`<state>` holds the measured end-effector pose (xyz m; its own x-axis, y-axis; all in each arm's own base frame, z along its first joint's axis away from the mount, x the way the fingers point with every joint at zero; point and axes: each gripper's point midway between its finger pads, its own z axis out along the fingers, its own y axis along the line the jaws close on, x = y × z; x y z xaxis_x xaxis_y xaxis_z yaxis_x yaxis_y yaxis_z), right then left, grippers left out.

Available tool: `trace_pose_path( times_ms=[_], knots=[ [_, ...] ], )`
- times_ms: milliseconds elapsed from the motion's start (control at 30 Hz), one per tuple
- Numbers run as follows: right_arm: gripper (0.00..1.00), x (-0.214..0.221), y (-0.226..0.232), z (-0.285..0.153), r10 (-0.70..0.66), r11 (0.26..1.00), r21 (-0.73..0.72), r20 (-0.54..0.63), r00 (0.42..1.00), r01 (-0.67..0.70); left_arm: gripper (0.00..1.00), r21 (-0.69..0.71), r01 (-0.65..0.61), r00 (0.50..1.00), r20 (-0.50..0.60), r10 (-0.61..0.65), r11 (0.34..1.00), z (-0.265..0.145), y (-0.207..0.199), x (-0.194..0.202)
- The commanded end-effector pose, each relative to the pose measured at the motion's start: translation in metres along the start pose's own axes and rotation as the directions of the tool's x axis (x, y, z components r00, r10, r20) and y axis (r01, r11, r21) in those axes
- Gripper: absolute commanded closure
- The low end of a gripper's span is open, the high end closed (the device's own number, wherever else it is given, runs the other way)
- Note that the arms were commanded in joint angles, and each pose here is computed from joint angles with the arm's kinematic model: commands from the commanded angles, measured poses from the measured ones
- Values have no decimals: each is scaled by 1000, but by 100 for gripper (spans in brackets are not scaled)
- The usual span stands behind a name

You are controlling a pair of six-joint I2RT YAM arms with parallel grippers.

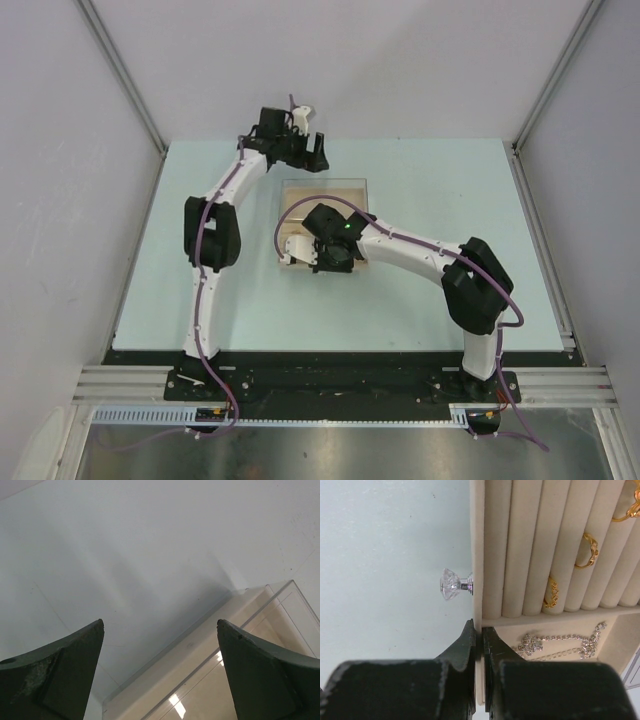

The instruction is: Organize the mixed jewelry

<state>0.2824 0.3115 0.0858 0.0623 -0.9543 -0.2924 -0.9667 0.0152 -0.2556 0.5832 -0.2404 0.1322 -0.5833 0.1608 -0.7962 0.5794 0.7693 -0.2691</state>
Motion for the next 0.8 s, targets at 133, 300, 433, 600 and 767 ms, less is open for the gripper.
trace_pose_path(
  times_ms=[133, 300, 433, 600, 767],
  knots=[
    [100, -13, -24, -15, -12, 997, 76, 34, 999, 9, 2, 15, -44, 998, -35, 44, 999, 7, -11, 14],
    [100, -12, -27, -16, -16, 996, 85, 25, 1000, 13, 3, 24, -37, 997, -62, 38, 999, 11, -14, 27],
    [100, -15, -27, -15, -22, 996, 90, 23, 999, 20, 3, 34, -36, 996, -75, 38, 999, 13, -17, 33],
    [100, -18, -26, -15, -47, 995, 90, 18, 999, 45, 3, 39, -35, 996, -85, 38, 999, 15, -19, 38],
    [100, -20, -23, -15, -67, 994, 89, 18, 998, 66, 3, 43, -39, 995, -93, 43, 998, 17, -20, 42]
  ],
)
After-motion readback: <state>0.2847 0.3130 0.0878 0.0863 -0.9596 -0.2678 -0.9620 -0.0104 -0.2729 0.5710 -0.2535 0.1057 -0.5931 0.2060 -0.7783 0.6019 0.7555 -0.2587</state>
